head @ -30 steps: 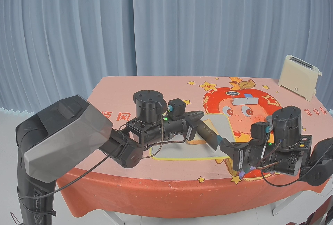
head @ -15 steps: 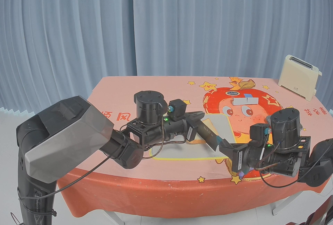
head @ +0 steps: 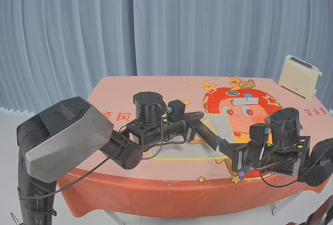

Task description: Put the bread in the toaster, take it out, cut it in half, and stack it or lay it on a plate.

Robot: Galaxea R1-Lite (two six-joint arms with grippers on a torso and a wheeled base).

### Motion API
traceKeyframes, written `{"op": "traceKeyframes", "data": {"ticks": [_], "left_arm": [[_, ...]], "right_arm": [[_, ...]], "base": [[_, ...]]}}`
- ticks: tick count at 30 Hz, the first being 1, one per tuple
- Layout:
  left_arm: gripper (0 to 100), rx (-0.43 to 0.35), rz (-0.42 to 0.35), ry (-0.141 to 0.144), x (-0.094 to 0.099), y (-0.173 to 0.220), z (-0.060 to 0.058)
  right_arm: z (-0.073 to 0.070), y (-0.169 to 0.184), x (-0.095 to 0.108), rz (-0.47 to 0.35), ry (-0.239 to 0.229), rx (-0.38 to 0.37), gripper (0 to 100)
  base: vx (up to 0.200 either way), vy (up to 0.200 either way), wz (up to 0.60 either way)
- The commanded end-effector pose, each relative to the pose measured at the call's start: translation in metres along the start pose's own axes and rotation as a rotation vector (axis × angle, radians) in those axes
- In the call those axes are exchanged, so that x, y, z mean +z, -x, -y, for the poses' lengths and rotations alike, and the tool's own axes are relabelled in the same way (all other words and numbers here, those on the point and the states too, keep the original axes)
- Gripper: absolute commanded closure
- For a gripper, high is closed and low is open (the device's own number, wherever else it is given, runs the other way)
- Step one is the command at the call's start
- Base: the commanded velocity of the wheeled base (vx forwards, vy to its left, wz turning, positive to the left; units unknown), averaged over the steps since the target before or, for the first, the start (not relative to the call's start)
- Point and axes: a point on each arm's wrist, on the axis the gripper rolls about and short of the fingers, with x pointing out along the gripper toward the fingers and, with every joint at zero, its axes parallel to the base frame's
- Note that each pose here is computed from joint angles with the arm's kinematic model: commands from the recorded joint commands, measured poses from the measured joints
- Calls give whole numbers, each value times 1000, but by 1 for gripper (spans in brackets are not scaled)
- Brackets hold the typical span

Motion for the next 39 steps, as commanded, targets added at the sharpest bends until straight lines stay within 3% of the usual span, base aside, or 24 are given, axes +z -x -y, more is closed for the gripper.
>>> {"op": "traceKeyframes", "data": {"ticks": [1, 22, 26, 39], "left_arm": [[100, 0, -34, 12, -15, -3, -1], [100, -6, 3, 6, -9, -5, 2], [100, -7, 10, 9, -6, -5, 3], [100, 22, -33, 25, -25, -7, -3]], "right_arm": [[-2, 1, 2, 15, 0, 9, 100], [1, -1, -9, -61, -8, -15, 100], [0, -1, -7, -53, -8, -11, 100], [-4, 2, 4, 4, -15, 15, 100]], "base": [[0, 0, 0], [0, 0, 0], [0, 0, 0], [0, 0, 0]]}}
